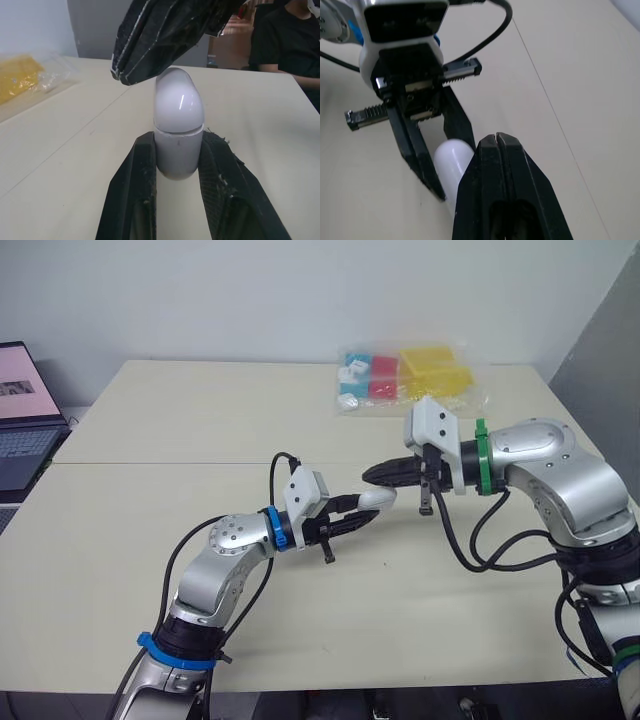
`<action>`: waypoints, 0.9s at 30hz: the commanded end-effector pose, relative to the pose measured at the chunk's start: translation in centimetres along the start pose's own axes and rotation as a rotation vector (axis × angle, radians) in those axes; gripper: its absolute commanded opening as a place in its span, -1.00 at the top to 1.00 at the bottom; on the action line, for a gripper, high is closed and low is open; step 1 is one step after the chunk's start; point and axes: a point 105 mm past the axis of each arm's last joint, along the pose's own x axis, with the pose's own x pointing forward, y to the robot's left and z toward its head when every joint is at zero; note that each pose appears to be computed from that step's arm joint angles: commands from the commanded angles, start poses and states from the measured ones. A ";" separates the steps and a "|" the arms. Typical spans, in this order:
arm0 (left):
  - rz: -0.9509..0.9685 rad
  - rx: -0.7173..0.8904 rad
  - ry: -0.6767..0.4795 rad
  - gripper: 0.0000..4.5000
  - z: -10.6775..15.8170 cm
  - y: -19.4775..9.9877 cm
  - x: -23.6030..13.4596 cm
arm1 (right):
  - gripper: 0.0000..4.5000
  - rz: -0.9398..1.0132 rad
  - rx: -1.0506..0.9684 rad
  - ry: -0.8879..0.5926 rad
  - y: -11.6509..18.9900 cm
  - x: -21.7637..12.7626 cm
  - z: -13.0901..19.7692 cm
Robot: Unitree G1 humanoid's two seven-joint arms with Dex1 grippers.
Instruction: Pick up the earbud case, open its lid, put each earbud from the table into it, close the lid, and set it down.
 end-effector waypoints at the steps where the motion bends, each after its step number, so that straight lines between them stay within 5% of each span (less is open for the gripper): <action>1: 0.001 0.035 -0.049 0.66 1.5 0.0 0.2 | 1.00 0.014 -0.017 -0.007 0.7 -0.4 0.3; 12: -0.021 -0.050 0.014 0.66 0.4 0.1 0.5 | 1.00 -0.073 0.021 -0.037 0.1 -2.1 1.3; 19: -0.064 -0.384 0.254 0.66 -3.4 -0.9 1.5 | 1.00 -0.082 0.072 0.006 2.6 -6.2 -0.1; 27: -0.002 -0.651 0.427 0.66 -6.6 -1.2 1.9 | 1.00 -0.127 0.000 0.146 4.3 -7.0 -3.6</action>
